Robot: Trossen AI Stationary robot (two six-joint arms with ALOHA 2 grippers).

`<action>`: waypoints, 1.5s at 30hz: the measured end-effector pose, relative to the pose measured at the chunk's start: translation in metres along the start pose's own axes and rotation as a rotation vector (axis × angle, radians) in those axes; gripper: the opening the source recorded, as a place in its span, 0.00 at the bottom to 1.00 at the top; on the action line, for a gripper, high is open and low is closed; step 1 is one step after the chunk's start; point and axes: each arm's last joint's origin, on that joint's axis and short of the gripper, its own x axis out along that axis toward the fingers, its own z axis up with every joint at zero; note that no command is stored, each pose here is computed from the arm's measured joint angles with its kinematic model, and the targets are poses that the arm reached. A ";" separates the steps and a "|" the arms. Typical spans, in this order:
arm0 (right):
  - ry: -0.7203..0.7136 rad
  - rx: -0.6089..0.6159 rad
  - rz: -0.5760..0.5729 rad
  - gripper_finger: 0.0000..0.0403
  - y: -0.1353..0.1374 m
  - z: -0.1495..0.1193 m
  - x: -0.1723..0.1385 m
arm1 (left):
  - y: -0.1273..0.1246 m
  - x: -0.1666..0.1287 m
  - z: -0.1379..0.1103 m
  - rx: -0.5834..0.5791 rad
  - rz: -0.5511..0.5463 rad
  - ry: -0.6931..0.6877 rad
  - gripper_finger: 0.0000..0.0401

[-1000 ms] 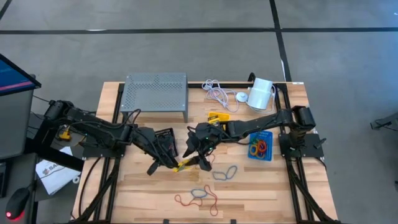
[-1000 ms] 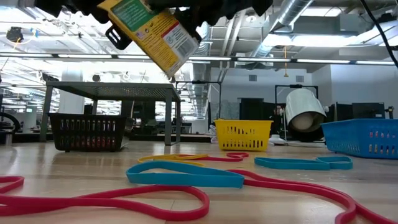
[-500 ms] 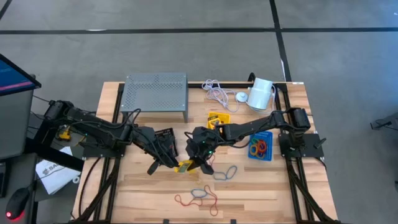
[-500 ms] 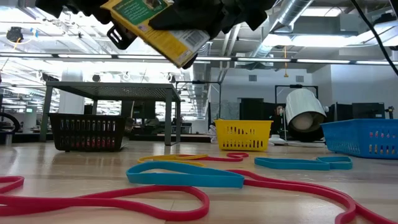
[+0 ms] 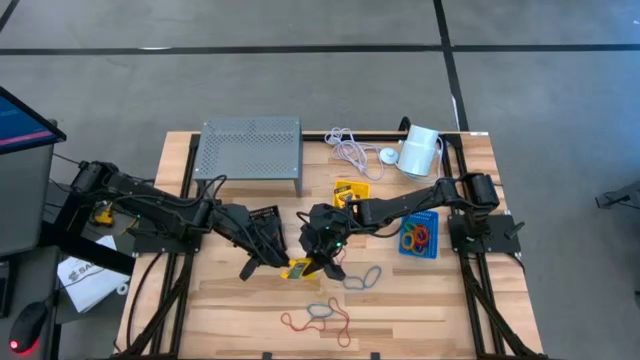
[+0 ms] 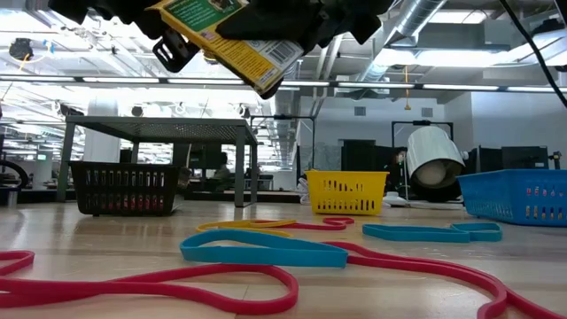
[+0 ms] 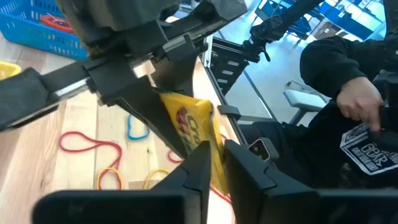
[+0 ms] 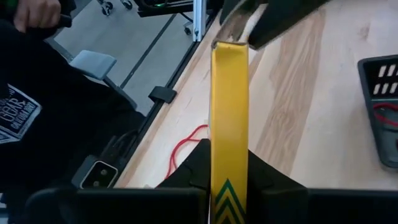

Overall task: Pick & Place Office Desk Supplies
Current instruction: Put the yellow crayon box into the yellow bin

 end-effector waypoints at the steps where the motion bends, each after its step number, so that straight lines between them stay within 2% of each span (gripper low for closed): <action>1: 0.000 0.002 0.005 0.06 0.000 0.000 0.000 | 0.000 0.000 0.000 0.000 0.000 0.000 0.12; 8: -0.020 0.007 -0.001 0.06 0.005 0.009 -0.016 | 0.001 -0.005 0.005 0.002 0.013 -0.030 0.29; 15: -0.005 0.011 -0.106 0.06 0.009 0.019 -0.055 | 0.004 -0.025 0.019 0.018 0.032 -0.118 0.38; 18: 0.038 0.035 -0.172 0.06 0.007 0.018 -0.075 | 0.004 -0.037 0.024 0.059 0.055 -0.152 0.38; 22: 0.099 0.078 -0.289 0.06 0.002 0.015 -0.103 | 0.005 -0.049 0.027 0.111 0.138 -0.186 0.36; 28: 0.194 0.176 -0.461 0.06 -0.010 0.004 -0.137 | 0.006 -0.053 0.030 0.208 0.243 -0.227 0.33; 34: 0.271 0.262 -0.595 0.06 -0.030 -0.007 -0.155 | 0.015 -0.042 0.026 0.204 0.364 -0.206 0.31; 38: 0.303 0.321 -0.692 0.06 -0.044 -0.013 -0.163 | 0.023 -0.032 0.018 0.244 0.437 -0.150 0.29; 42: 0.338 0.381 -0.864 0.06 -0.052 -0.023 -0.169 | 0.029 -0.031 0.018 0.275 0.485 -0.140 0.29; 45: 0.376 0.436 -0.944 0.06 -0.055 -0.036 -0.168 | 0.033 -0.032 0.020 0.268 0.504 -0.142 0.29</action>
